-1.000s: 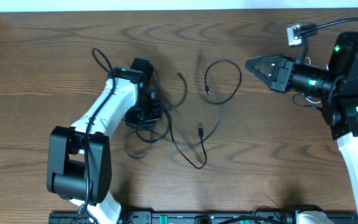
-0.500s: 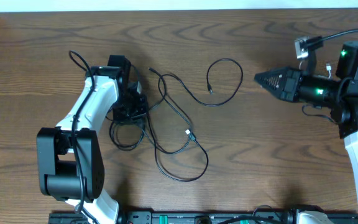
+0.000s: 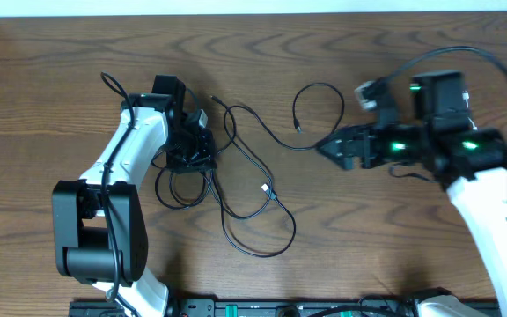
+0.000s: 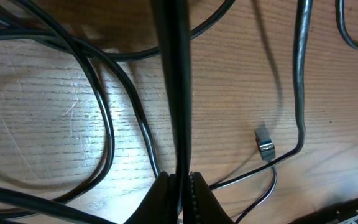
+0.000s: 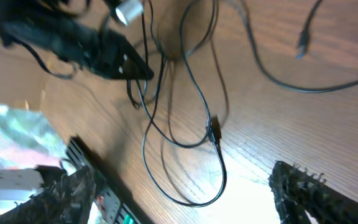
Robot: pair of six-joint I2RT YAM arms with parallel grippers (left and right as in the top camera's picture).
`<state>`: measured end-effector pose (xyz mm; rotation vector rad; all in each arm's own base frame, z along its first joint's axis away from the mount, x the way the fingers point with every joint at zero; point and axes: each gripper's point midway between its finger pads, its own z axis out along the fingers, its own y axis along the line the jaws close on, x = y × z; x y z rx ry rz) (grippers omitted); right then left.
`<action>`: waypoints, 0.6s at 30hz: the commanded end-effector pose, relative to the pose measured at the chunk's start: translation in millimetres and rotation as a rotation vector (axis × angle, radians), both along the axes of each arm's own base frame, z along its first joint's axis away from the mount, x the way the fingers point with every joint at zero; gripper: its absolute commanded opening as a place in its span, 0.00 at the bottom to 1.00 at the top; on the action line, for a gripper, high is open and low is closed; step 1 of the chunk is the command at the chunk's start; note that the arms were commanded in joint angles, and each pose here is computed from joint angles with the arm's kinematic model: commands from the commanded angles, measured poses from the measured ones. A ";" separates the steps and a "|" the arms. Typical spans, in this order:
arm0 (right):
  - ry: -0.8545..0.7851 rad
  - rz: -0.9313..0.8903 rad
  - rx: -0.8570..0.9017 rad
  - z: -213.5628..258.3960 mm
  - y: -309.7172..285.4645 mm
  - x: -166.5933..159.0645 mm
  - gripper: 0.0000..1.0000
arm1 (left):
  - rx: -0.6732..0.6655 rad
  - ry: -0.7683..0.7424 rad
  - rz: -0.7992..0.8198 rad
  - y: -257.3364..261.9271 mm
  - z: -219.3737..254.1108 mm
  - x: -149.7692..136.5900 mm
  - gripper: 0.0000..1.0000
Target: Untangle cables
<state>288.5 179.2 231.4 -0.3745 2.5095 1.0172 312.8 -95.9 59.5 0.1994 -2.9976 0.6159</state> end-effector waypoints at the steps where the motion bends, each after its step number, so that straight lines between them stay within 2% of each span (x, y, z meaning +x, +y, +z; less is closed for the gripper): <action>1: 0.014 0.098 -0.063 -30.8 23.9 -0.4 0.83 | 0.018 -0.020 -0.014 3.7 2.5 1.6 0.08; 9: -0.020 0.196 -0.185 -90.8 73.7 18.7 0.76 | 0.029 -0.005 -0.015 5.5 2.0 -2.0 0.08; 14: -0.094 0.284 -0.194 -123.7 109.9 31.1 0.70 | 0.029 -0.005 -0.015 5.4 2.0 -1.8 0.08; 18: -0.104 0.304 -0.200 -148.4 125.5 37.5 0.72 | 0.029 -0.005 -0.015 5.4 2.0 -1.8 0.08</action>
